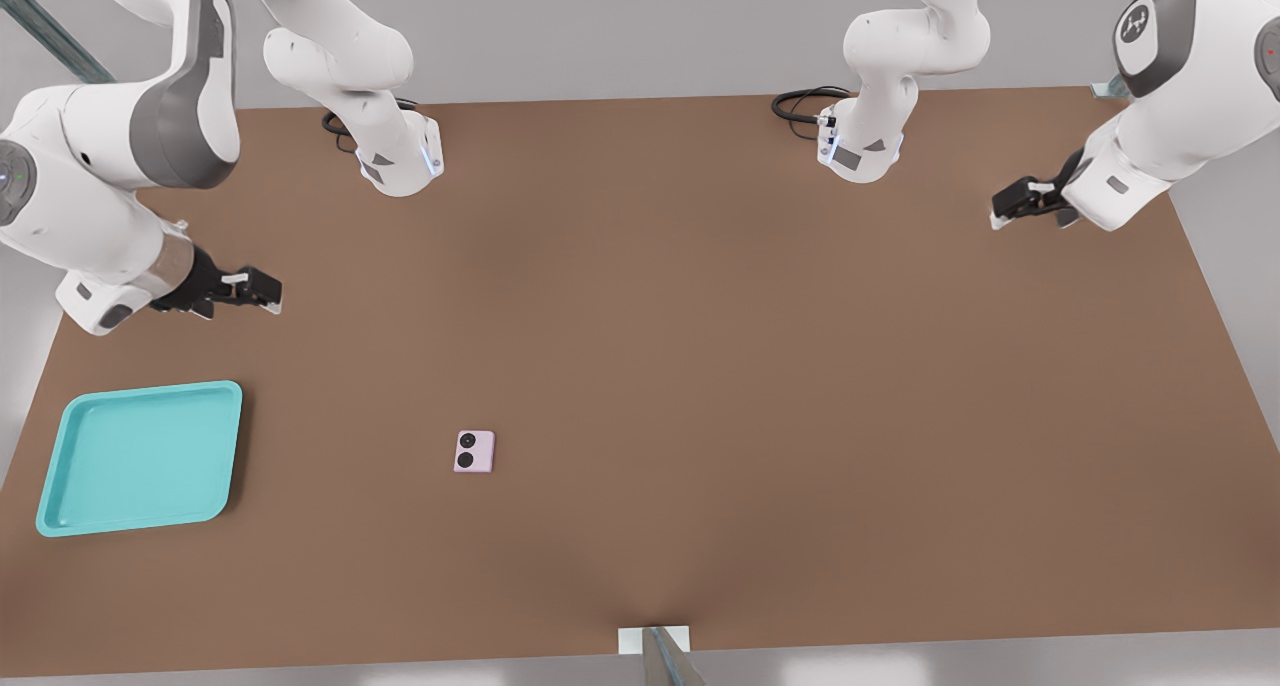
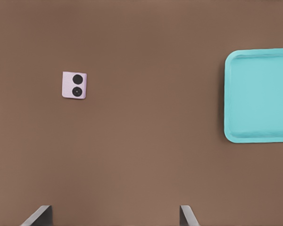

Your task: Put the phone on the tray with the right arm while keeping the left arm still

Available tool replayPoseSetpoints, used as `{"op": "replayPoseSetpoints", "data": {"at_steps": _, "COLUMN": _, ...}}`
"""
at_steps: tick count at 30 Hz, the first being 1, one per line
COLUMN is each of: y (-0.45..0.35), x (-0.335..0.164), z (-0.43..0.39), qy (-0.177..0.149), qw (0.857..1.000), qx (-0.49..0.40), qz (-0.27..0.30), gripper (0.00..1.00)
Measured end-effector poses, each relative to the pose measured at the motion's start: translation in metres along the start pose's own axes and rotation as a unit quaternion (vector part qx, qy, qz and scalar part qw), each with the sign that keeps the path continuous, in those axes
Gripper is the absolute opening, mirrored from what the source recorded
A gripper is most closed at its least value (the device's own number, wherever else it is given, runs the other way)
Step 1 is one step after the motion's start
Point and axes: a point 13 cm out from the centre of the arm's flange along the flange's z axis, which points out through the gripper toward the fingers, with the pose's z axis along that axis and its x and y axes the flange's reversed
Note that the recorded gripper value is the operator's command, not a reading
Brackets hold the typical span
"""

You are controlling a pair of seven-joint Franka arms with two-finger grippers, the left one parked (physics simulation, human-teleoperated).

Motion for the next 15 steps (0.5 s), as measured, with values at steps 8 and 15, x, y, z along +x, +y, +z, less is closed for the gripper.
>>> {"op": "replayPoseSetpoints", "data": {"at_steps": 8, "y": 0.056, "x": -0.075, "z": 0.122, "qy": 0.019, "qw": 0.999, "qx": 0.005, "qz": -0.045, "gripper": 1.0}}
{"op": "replayPoseSetpoints", "data": {"at_steps": 15, "y": 0.132, "x": -0.119, "z": 0.314, "qy": 0.033, "qw": 0.998, "qx": 0.02, "qz": -0.057, "gripper": 1.0}}
